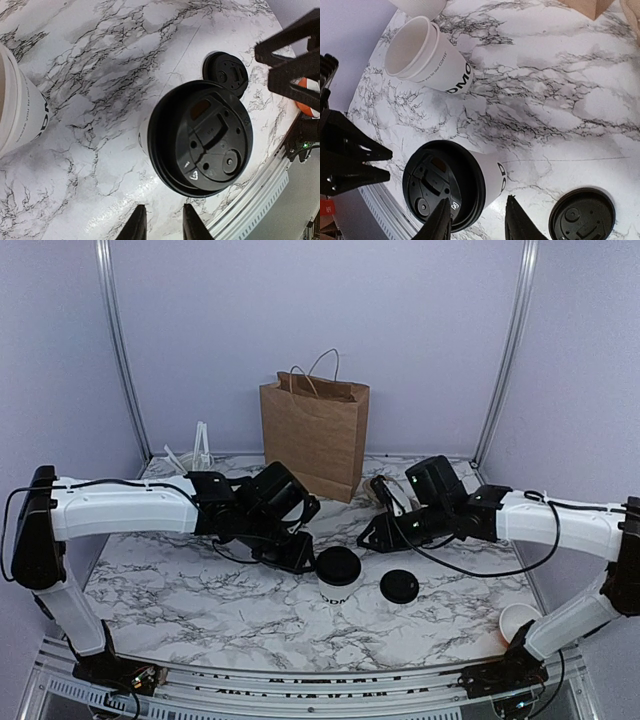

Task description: Pack the takeout coffee

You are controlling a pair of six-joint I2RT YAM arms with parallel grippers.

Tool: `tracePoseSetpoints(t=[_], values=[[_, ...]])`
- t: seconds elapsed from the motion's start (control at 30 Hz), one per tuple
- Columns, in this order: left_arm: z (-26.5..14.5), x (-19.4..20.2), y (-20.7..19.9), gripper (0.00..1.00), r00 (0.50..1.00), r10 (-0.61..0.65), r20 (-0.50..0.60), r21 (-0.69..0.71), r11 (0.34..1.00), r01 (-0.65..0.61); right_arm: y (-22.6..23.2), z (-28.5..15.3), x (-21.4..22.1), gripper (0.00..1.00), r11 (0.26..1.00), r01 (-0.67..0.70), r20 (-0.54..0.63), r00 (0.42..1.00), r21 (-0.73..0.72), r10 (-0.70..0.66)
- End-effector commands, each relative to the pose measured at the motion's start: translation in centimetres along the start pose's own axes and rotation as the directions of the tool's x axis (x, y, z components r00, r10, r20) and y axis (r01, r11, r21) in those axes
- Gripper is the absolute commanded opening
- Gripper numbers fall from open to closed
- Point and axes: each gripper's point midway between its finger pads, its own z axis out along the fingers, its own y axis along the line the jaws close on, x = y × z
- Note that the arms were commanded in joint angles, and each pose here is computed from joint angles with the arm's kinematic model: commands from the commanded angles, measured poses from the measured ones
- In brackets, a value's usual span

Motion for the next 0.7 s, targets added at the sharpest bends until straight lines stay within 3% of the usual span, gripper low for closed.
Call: tracePoseSetpoints(t=[0.0, 0.67], values=[[-0.6, 1.2, -1.0, 0.25, 1.0, -0.005, -0.013, 0.013, 1.0, 0.005, 1.0, 0.5, -1.9, 0.35, 0.992, 0.124, -0.012, 0.992, -0.006, -0.124], [1.1, 1.9, -1.0, 0.26, 0.999, 0.003, -0.034, -0.003, 1.0, -0.003, 3.1, 3.2, -0.8, 0.35, 0.987, 0.158, -0.061, 0.985, -0.029, -0.159]])
